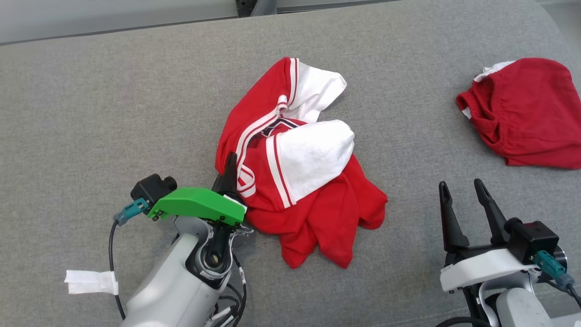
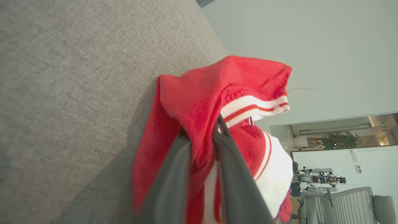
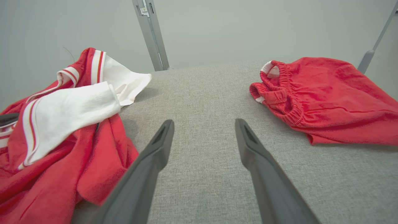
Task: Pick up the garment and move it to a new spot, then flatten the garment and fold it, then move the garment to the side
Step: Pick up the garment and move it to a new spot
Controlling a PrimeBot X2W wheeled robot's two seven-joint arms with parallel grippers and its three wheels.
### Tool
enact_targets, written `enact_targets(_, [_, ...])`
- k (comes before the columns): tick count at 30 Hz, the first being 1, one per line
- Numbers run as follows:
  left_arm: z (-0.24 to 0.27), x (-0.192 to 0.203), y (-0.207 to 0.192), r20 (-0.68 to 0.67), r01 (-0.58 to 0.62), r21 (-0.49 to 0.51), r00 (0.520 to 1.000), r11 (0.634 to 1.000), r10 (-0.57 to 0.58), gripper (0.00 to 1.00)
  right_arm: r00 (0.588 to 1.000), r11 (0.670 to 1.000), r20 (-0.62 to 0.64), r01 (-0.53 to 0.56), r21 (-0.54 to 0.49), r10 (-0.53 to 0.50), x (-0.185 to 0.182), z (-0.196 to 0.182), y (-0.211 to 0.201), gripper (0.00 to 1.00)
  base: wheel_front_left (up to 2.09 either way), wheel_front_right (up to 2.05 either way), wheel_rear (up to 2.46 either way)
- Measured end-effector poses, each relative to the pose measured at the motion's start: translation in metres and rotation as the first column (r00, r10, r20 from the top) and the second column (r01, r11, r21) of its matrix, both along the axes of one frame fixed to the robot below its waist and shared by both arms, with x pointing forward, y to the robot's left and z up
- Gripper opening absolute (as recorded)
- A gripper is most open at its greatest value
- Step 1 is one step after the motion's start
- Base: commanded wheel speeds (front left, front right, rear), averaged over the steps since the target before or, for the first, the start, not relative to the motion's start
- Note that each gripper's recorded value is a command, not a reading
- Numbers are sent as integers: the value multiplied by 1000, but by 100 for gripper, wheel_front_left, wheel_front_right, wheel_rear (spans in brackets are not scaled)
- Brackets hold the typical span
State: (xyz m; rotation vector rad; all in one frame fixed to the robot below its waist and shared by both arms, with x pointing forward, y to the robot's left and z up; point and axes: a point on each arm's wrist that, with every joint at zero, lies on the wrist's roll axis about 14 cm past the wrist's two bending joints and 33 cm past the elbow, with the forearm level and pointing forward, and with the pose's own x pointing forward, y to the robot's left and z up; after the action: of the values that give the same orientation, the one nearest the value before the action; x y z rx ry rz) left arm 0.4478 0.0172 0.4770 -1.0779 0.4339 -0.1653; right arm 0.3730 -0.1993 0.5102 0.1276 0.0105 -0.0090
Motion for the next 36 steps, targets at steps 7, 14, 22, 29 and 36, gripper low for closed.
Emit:
enact_targets(7, [18, 4, 10, 125, 19, 108, 992, 994, -32, 100, 1000, 1000, 2, -8, -5, 8, -8, 2, 3, 100, 0, 0, 0])
enact_targets(14, [72, -1, 55, 411, -117, 380, 910, 918, -55, 100, 1000, 999, 18, 15, -32, -14, -23, 9, -7, 100, 0, 0, 0])
enact_targets(22, [69, -69, 100, 476, -263, 558, 878, 787, -45, 100, 998, 996, 28, 62, -71, -60, -48, 13, -25, 100, 0, 0, 0])
enact_targets(29, [71, -112, 146, 504, -385, 664, 864, 641, -3, 100, 994, 989, 68, 92, -119, -85, -58, 27, -36, 100, 0, 0, 0])
enact_targets(36, [46, -143, 159, 442, -335, 749, 895, 571, -55, 100, 998, 988, 69, 24, -154, -13, -58, 28, -20, 100, 0, 0, 0])
